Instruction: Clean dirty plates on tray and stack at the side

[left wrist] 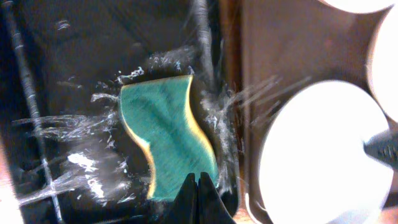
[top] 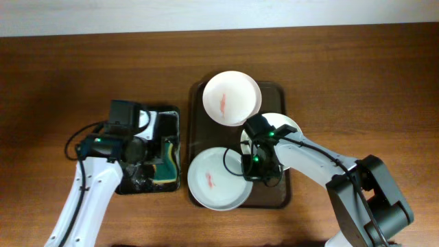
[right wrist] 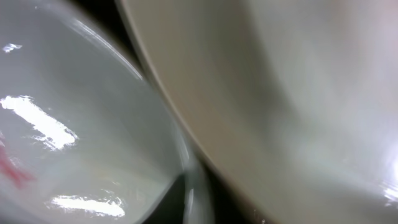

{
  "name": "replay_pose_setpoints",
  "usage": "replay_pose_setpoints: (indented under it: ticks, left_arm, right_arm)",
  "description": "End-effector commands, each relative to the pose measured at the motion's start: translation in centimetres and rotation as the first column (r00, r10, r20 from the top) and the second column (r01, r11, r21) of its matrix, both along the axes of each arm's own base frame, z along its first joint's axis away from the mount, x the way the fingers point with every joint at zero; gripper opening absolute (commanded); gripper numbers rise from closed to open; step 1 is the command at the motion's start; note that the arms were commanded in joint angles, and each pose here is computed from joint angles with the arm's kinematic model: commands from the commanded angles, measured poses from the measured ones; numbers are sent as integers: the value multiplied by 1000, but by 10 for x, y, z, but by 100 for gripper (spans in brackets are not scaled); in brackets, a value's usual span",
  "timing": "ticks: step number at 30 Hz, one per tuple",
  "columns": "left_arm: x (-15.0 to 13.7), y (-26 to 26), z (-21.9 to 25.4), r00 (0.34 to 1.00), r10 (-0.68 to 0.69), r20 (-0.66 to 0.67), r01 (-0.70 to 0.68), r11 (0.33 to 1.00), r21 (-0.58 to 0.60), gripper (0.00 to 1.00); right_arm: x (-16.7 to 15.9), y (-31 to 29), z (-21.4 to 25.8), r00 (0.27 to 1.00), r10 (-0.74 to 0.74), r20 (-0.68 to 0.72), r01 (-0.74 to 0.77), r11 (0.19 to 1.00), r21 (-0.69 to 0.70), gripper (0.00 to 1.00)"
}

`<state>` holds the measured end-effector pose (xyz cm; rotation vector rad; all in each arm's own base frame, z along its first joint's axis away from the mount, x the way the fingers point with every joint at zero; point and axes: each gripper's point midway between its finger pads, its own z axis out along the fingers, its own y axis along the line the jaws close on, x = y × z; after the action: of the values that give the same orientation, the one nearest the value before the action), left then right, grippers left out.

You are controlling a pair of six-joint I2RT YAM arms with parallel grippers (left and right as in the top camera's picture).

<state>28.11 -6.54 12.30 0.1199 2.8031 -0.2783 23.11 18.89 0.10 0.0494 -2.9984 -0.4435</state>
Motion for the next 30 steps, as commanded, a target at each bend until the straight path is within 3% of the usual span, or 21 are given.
replay_pose_setpoints:
  ticks: [1, 4, 6, 8, 9, 11, 13, 15, 19, 20, 21, 23, 26, 27, 28, 30]
  left_arm:
    - [-1, -28, 14, 993, -106, 46, 107, 994, -30, 0]
    - [-3, -34, 14, 996, -82, 36, 84, 995, -54, 0]
    - [0, -6, 9, 988, 157, -2, -157, 988, -6, 44]
    - [3, 0, 0, 977, 213, -10, -213, 977, -12, 67]
    - [3, 0, -9, 977, 213, -24, -213, 977, -9, 73]
    - [3, 2, -36, 974, 217, -66, -216, 976, 21, 67]
    - [6, 14, -74, 944, 304, -131, -291, 950, 111, 59]
    - [9, 5, -105, 931, 299, -209, -285, 954, 94, 45]
    - [6, -4, -144, 910, 279, -306, -266, 960, 84, 38]
    - [3, -3, -149, 905, 280, -321, -264, 960, 95, 29]
    - [2, -3, -153, 900, 282, -333, -263, 960, 100, 0]
    - [3, -3, -149, 910, 252, -328, -234, 968, 95, 0]
    - [18, -5, -107, 942, 186, -280, -170, 982, 81, 0]
    - [25, 0, -85, 953, 192, -235, -172, 980, 103, 2]
    - [27, 4, -73, 957, 200, -208, -178, 977, 120, 20]
    - [24, 10, -65, 959, 210, -193, -183, 972, 147, 64]
  right_arm:
    - [21, -15, -7, 996, -68, 60, 70, 997, -34, 4]
    - [29, -15, -4, 993, -75, 95, 77, 997, -21, 4]
    - [29, -20, -5, 992, -75, 99, 80, 995, -51, 5]
    - [26, -23, -6, 993, -74, 90, 80, 995, -65, 18]
    - [26, -23, -6, 993, -74, 88, 80, 995, -66, 22]
    - [25, -23, -6, 994, -74, 85, 80, 995, -67, 25]
    - [23, -24, -6, 994, -74, 77, 79, 994, -72, 25]
    - [23, -24, -6, 994, -73, 77, 79, 994, -72, 26]
    - [23, -24, -6, 994, -74, 78, 79, 994, -73, 26]
    - [23, -25, -6, 994, -74, 79, 80, 994, -75, 26]
    - [23, -25, -6, 994, -74, 78, 80, 994, -75, 26]
    - [23, -25, -6, 994, -74, 79, 80, 994, -75, 26]
    - [23, -25, -6, 994, -73, 79, 79, 994, -75, 26]
    - [23, -25, -6, 994, -74, 79, 80, 994, -75, 26]
    - [23, -25, -6, 994, -74, 79, 80, 994, -75, 26]
    - [23, -25, -6, 994, -74, 78, 80, 994, -75, 26]
